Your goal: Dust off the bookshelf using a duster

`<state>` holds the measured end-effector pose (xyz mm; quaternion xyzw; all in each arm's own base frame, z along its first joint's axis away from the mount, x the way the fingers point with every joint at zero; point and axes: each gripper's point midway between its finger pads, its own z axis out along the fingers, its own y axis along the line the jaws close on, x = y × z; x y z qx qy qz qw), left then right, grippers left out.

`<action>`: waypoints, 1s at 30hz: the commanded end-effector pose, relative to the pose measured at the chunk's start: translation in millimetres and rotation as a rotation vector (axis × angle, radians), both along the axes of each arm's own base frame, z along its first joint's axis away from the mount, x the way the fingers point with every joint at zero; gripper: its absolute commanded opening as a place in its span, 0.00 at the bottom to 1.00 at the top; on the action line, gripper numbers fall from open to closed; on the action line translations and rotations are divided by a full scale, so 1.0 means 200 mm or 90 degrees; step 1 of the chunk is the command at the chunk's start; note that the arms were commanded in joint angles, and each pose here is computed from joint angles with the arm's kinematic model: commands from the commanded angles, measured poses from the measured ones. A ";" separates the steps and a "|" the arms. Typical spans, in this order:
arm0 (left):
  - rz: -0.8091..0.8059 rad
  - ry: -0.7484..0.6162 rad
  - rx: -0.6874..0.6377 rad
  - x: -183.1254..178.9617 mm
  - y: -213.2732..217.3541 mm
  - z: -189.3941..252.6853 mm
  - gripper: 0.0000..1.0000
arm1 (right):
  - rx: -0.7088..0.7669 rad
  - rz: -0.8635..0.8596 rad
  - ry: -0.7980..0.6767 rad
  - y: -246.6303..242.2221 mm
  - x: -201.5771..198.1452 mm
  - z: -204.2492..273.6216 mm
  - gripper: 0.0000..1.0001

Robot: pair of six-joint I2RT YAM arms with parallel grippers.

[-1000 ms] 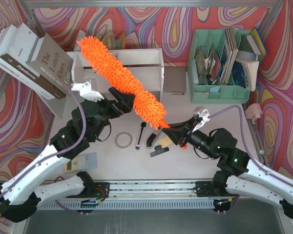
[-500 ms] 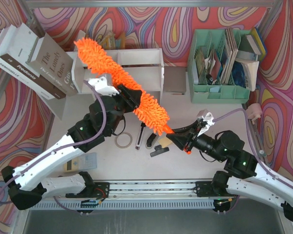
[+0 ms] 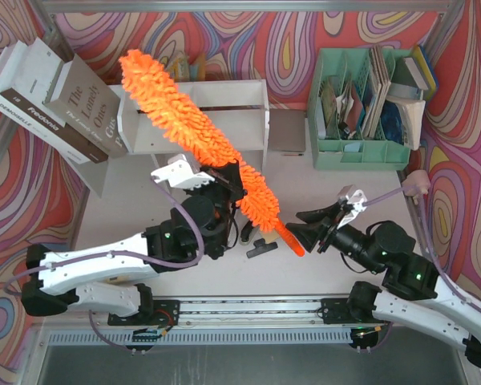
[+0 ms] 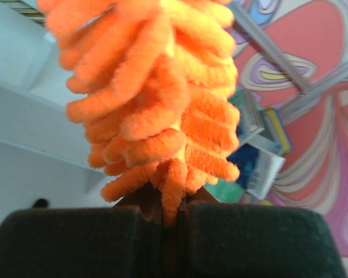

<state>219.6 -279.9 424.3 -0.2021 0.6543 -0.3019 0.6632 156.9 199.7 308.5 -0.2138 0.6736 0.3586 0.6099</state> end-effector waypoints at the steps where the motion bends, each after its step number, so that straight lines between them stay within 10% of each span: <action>1: 0.132 0.029 0.041 -0.01 0.13 -0.14 0.00 | 0.077 -0.103 -0.041 -0.15 0.07 0.23 0.52; 12: 0.206 0.027 -0.068 -0.07 0.39 -0.23 0.00 | 0.091 -0.181 -0.026 -0.27 0.10 0.21 0.87; 30: 0.272 0.004 -0.091 -0.12 0.79 -0.47 0.00 | 0.091 -0.227 0.024 -0.28 0.16 0.12 0.95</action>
